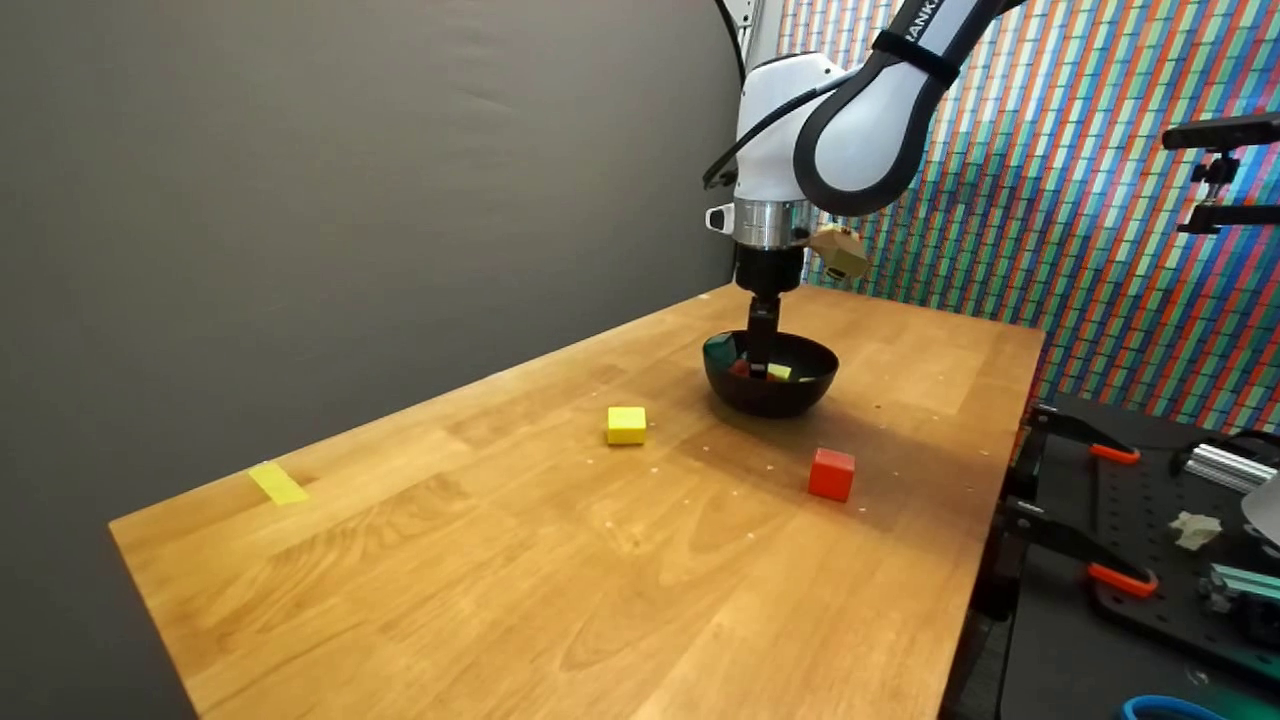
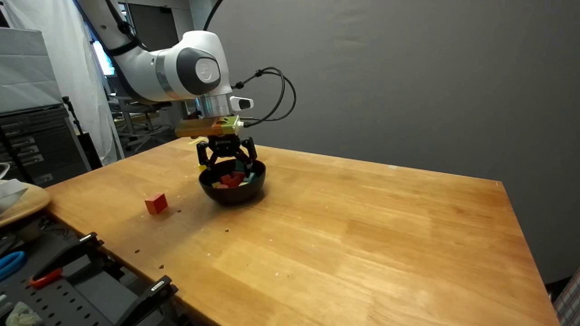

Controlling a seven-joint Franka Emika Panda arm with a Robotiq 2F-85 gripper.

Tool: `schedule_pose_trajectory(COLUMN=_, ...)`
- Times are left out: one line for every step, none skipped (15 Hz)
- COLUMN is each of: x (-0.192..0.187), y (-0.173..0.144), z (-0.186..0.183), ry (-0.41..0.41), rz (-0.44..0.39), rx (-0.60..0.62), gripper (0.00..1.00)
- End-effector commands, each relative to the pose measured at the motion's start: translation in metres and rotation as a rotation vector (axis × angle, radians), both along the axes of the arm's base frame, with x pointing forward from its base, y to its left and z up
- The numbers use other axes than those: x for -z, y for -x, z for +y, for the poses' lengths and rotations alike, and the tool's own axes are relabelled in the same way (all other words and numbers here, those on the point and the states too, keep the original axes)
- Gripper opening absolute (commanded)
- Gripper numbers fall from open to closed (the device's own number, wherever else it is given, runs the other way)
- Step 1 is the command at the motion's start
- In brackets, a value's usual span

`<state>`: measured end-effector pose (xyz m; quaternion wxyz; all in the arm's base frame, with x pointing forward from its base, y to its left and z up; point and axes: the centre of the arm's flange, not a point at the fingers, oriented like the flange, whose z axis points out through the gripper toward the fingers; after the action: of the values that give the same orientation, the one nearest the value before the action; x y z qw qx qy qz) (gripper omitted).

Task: Move the blocks in the black bowl and put them around the bowl

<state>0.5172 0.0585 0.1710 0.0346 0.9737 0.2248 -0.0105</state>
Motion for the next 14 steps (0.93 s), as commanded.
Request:
schedule_pose_trajectory(x=0.011, y=-0.011, z=0.012, ry=-0.036, rz=-0.003, rx=0.052, gripper=0.90)
schedule_pose_trajectory(x=0.014, y=-0.012, z=0.014, ry=-0.041, rz=-0.002, rx=0.063, gripper=0.86)
schedule_pose_trajectory(x=0.017, y=-0.015, z=0.013, ry=-0.047, rz=-0.001, rx=0.079, gripper=0.73)
schedule_pose_trajectory(x=0.020, y=-0.016, z=0.013, ry=-0.055, rz=0.001, rx=0.094, gripper=0.72)
schedule_pose_trajectory(x=0.023, y=-0.018, z=0.011, ry=-0.059, rz=0.002, rx=0.112, gripper=0.69)
schedule_pose_trajectory(x=0.026, y=-0.018, z=0.009, ry=-0.062, rz=0.003, rx=0.131, gripper=0.62)
schedule_pose_trajectory(x=0.025, y=-0.019, z=0.007, ry=-0.067, rz=0.003, rx=0.148, gripper=0.57)
schedule_pose_trajectory(x=0.026, y=-0.016, z=0.005, ry=-0.069, rz=0.003, rx=0.166, gripper=0.61)
schedule_pose_trajectory(x=0.027, y=-0.014, z=0.003, ry=-0.074, rz=0.008, rx=0.183, gripper=0.58)
schedule_pose_trajectory(x=0.029, y=-0.011, z=0.003, ry=-0.072, rz=0.009, rx=0.197, gripper=0.61)
schedule_pose_trajectory(x=0.031, y=-0.008, z=0.002, ry=-0.072, rz=0.013, rx=0.210, gripper=0.60)
schedule_pose_trajectory(x=0.031, y=-0.006, z=0.001, ry=-0.071, rz=0.013, rx=0.225, gripper=0.56)
schedule_pose_trajectory(x=0.031, y=-0.004, z=0.001, ry=-0.072, rz=0.011, rx=0.236, gripper=0.53)
schedule_pose_trajectory(x=0.029, y=-0.004, z=0.000, ry=-0.073, rz=0.006, rx=0.248, gripper=0.48)
